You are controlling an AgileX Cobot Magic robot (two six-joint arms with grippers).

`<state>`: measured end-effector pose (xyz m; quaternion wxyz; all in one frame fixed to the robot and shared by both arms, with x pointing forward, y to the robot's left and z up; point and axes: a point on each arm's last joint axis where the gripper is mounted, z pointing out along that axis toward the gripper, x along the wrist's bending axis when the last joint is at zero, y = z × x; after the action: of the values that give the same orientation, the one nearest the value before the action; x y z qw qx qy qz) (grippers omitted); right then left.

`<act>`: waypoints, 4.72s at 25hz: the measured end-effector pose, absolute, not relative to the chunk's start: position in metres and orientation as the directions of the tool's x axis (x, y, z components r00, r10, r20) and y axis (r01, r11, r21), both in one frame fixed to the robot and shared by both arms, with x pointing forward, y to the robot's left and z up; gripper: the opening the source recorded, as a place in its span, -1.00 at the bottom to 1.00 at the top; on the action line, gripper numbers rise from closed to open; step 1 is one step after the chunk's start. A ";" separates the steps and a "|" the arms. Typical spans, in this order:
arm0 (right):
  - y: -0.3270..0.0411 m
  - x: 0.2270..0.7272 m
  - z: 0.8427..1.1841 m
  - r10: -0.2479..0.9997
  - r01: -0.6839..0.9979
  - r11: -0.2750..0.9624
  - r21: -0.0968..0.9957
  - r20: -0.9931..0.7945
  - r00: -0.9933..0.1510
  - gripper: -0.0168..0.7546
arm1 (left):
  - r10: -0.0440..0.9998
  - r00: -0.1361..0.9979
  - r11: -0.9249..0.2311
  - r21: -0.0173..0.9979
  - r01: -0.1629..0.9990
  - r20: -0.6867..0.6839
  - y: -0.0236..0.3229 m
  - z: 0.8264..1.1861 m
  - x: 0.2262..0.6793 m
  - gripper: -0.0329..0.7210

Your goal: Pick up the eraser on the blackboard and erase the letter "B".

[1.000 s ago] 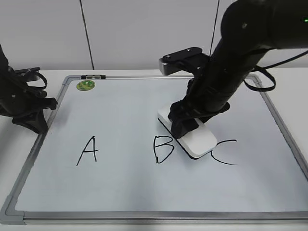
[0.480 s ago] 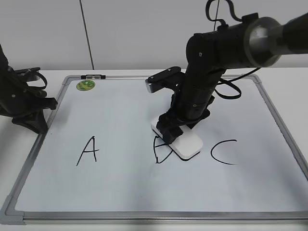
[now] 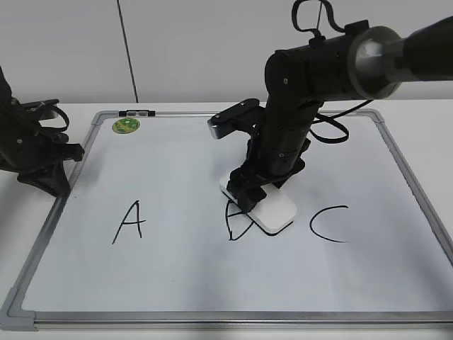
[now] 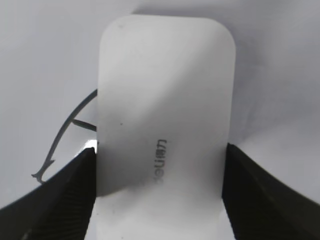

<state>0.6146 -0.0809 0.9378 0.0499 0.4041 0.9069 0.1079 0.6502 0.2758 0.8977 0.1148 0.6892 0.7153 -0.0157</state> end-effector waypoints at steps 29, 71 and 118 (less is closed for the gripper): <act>-0.043 0.589 0.936 0.700 0.679 0.702 0.215 -0.036 -0.713 0.42 | 0.983 -0.023 0.048 0.136 0.990 -0.184 0.276 0.898 0.650 -0.80; -0.043 0.593 0.941 0.664 0.642 0.733 0.226 -0.034 -0.747 0.42 | 0.983 -0.021 0.046 0.136 0.990 -0.182 0.276 0.898 0.650 -0.79; -0.271 0.672 1.040 0.976 0.931 0.217 0.293 -0.083 -0.202 0.42 | 0.984 -0.018 0.044 0.138 0.989 -0.178 0.276 0.898 0.650 -0.79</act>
<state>0.6715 -0.2706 1.0402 0.1259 0.6191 0.7700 0.0892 0.6503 0.2764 0.8976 0.1128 0.6914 0.7135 -0.0126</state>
